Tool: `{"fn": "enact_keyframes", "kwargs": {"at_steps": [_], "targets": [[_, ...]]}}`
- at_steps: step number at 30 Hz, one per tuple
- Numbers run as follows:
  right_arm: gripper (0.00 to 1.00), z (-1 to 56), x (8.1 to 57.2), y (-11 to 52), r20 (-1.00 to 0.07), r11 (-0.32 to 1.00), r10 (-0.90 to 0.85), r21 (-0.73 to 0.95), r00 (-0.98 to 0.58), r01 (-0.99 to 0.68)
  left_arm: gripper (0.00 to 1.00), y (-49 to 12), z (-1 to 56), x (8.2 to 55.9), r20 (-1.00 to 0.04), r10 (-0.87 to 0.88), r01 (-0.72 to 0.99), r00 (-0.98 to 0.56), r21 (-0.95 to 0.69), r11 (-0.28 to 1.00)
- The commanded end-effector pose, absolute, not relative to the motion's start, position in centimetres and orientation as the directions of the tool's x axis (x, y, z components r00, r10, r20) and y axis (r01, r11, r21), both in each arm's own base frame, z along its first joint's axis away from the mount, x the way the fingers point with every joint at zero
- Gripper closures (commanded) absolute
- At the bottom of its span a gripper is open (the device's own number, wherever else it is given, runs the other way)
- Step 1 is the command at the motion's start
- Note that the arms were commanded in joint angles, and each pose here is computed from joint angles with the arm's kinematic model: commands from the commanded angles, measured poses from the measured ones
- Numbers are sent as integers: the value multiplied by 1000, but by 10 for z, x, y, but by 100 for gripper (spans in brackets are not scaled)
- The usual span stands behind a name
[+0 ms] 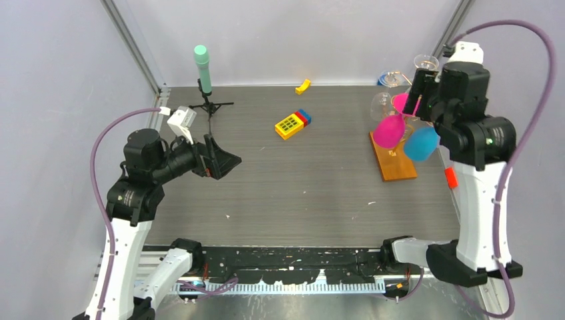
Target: Take the wine glass off the wine glass rack
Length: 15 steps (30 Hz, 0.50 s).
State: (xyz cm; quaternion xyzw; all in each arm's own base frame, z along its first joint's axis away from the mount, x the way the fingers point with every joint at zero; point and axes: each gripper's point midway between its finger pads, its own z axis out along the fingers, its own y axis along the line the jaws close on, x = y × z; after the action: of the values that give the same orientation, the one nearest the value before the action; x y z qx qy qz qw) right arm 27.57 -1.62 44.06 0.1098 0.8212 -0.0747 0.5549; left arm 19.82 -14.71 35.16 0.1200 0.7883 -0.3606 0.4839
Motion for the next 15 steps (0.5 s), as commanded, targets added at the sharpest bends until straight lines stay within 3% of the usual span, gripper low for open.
{"fn": "enact_keyframes", "kwargs": {"at_steps": [1, 5, 10, 15], "targets": [[27, 436, 288, -20, -913, 952, -16, -139, -409, 274, 0, -150, 352, 203, -863, -146, 566, -484, -436, 700], [26, 420, 301, -1, -881, 949, -117, -236, -458, 210, 0, -150, 348, 205, -855, -146, 559, -499, -446, 699], [27, 414, 312, 17, -773, 831, -399, -533, -493, 162, 0, -150, 346, 204, -854, -141, 560, -501, -444, 699], [33, 420, 319, 30, -726, 767, -487, -621, -485, 159, 0, -149, 342, 204, -852, -139, 556, -504, -443, 703]]}}
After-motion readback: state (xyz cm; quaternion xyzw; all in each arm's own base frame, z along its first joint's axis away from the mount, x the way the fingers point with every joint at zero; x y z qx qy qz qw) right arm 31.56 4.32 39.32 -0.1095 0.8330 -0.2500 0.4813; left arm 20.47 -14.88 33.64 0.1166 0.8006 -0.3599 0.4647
